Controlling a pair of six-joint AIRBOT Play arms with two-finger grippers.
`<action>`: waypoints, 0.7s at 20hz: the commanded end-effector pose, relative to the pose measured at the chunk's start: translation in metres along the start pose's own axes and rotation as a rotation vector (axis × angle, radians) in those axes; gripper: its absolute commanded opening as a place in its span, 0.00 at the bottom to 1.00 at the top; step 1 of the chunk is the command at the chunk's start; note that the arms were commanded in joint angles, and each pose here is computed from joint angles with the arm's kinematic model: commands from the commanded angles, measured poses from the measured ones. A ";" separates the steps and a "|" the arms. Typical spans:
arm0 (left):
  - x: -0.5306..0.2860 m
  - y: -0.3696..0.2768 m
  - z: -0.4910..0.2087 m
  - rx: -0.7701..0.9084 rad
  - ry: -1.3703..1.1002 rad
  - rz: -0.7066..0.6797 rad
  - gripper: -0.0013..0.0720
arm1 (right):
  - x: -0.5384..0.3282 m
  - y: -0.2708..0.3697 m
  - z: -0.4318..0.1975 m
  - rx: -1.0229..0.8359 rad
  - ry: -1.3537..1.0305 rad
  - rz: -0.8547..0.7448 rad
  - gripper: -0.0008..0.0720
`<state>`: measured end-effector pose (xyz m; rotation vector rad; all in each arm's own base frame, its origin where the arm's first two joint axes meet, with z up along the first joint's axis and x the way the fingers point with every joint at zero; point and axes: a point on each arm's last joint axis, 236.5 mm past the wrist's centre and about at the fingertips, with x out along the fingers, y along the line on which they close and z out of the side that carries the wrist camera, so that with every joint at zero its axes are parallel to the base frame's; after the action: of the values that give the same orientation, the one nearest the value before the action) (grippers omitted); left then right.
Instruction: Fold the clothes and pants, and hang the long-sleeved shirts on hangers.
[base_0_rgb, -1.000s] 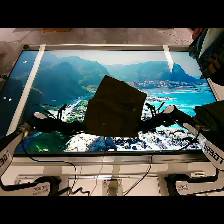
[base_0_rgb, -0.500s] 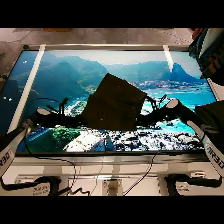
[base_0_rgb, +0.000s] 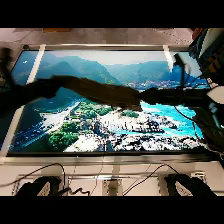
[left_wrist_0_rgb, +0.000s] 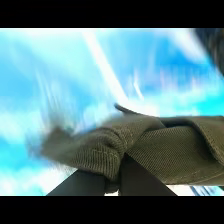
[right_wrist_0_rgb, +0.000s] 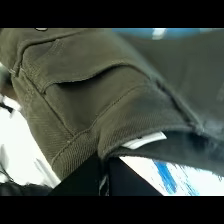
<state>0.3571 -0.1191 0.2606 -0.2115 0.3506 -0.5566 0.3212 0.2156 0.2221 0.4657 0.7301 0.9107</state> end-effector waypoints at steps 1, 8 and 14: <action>-0.109 -0.046 0.072 0.268 -0.311 0.148 0.04 | -0.050 0.100 0.023 -0.091 -0.187 0.134 0.05; -0.166 -0.043 0.024 0.062 -0.227 0.295 0.04 | -0.059 0.132 0.020 0.135 -0.258 0.126 0.05; -0.034 0.037 -0.113 -0.197 0.212 0.242 0.04 | 0.016 -0.041 -0.007 0.306 -0.172 -0.292 0.05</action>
<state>0.2751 -0.0779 0.2273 -0.2375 0.4710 -0.3123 0.3013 0.2258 0.2478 0.7070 0.7074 0.6721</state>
